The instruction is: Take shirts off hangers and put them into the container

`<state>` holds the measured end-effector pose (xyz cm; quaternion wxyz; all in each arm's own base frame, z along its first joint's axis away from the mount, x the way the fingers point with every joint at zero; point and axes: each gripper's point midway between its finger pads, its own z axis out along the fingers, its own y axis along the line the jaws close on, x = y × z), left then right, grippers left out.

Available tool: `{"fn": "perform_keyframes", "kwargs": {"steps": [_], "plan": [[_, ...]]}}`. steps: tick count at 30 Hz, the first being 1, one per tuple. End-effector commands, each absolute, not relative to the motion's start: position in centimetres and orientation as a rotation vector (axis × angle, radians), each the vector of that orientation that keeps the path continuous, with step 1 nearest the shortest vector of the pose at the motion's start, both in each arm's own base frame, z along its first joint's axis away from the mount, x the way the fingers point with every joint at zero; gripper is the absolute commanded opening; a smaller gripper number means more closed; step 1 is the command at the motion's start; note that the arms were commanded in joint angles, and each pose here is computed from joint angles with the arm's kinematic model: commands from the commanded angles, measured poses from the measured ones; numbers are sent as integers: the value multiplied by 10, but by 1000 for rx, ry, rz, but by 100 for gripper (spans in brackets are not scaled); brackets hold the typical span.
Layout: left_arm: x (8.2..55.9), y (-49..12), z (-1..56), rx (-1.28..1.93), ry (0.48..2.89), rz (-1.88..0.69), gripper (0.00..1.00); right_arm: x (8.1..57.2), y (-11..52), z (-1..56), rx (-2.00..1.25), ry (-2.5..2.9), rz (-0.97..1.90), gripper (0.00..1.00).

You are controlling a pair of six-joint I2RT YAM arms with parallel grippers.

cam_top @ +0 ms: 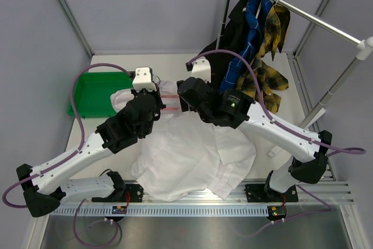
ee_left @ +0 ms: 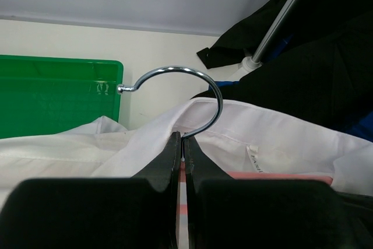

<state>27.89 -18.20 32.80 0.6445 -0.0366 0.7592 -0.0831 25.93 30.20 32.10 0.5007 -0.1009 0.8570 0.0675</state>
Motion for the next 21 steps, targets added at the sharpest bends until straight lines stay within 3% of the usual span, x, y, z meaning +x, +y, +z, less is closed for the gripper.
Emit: {"fn": "perform_keyframes", "kwargs": {"steps": [1, 10, 21], "plan": [[281, -172, 356, -206, 1633, -236, 0, 259, 286, 315, -206, 2065, 68, 76], [281, -173, 356, -204, 1635, -241, 0, 262, 272, 318, -173, 2033, 14, 56], [281, -166, 357, -220, 1621, -215, 0, 257, 245, 321, -135, 2005, -25, 9]]}}
